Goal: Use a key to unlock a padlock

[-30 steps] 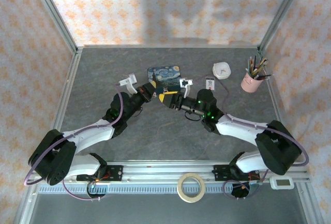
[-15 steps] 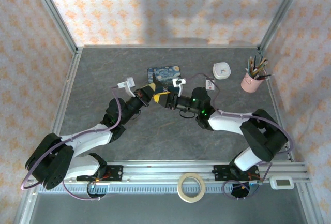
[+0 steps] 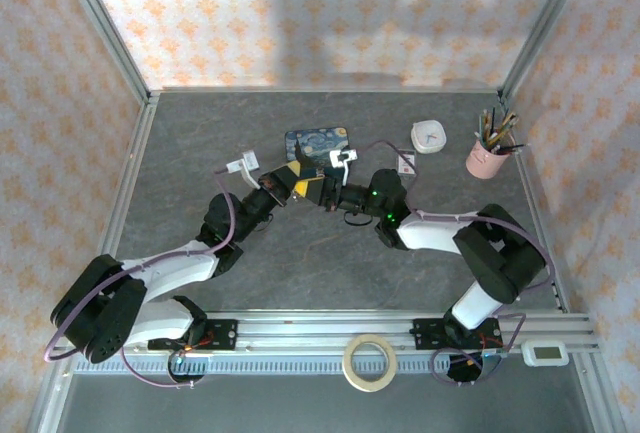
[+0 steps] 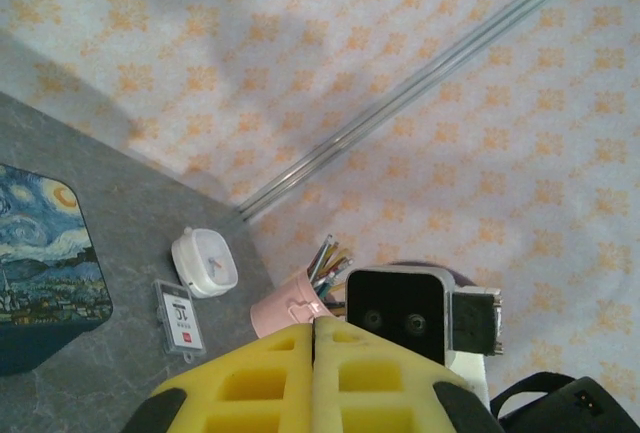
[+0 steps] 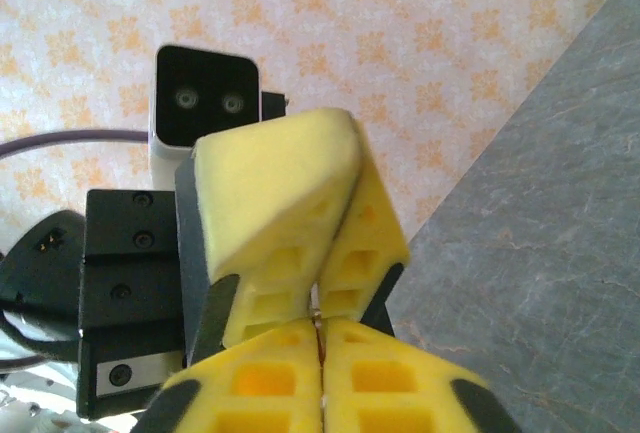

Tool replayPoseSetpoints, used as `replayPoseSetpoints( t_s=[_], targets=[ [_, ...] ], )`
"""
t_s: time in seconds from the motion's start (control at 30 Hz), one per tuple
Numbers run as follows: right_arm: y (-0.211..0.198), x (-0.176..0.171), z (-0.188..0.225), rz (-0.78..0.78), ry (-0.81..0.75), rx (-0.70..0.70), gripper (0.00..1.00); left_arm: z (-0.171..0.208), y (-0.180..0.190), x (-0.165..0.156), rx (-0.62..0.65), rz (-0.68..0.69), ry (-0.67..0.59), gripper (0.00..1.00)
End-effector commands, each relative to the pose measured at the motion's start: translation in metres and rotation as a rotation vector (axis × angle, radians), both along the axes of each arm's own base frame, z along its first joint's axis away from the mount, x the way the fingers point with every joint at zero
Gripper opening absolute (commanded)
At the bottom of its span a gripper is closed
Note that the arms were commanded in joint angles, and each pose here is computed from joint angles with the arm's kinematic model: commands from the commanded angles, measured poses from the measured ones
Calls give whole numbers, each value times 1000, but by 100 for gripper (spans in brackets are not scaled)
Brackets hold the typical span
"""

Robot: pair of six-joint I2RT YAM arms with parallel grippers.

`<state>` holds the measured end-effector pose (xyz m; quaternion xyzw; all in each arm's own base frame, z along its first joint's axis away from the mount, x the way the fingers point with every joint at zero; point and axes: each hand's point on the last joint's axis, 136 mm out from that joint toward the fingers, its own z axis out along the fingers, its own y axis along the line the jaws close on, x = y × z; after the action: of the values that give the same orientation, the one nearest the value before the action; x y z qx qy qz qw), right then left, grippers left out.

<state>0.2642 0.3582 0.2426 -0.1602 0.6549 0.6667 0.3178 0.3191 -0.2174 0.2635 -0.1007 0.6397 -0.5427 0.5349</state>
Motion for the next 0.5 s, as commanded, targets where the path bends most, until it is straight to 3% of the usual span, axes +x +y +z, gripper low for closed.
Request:
replayPoseSetpoints(
  t_s=[0.0, 0.1, 0.13, 0.3, 0.47],
  targets=[
    [1, 1, 18, 3, -65, 38, 0, 17, -4, -8, -57, -36, -46, 9],
    [-1, 5, 10, -23, -87, -40, 0, 18, 11, -8, -70, 21, -33, 71],
    [-2, 8, 5, -36, -93, -78, 0, 17, 18, -6, -68, 47, -17, 83],
    [-11, 13, -2, -95, -156, -215, 0, 19, 42, 1, -48, 102, 31, 86],
    [-11, 17, -4, -106, -187, -266, 0, 8, 48, 9, -35, 113, 119, 81]
  ],
)
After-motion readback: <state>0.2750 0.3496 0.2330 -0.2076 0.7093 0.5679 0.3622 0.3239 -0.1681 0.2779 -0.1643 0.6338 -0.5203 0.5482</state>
